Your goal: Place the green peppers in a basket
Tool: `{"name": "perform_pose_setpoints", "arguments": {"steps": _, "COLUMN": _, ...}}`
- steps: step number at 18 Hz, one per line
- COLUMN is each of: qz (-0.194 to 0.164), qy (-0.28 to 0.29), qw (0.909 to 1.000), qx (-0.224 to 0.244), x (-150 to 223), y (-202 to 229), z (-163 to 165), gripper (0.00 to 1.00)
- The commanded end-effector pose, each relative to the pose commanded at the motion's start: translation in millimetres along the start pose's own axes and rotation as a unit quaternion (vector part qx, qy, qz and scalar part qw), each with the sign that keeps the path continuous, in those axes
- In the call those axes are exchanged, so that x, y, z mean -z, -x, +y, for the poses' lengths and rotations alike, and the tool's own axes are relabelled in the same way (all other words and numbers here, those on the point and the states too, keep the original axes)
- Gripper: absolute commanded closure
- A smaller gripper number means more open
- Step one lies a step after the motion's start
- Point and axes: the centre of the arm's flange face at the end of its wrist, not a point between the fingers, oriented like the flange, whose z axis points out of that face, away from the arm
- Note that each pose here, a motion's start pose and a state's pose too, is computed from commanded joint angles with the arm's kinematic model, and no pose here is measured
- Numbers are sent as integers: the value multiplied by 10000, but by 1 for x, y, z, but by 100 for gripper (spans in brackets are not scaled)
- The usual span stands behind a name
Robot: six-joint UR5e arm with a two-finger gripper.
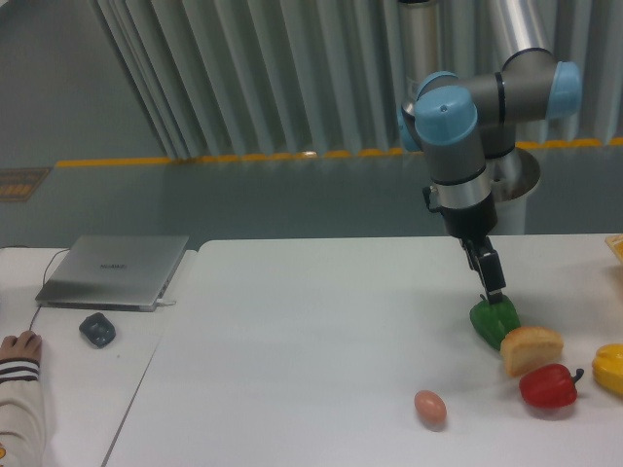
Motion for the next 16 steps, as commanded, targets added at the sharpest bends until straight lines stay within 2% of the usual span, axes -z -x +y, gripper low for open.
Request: {"name": "perform_pose_setpoints", "arguments": {"steps": 16, "qz": -34, "qy": 319, "qw": 9995, "qx": 42, "x": -3, "y": 2, "z": 5, "gripper": 0}}
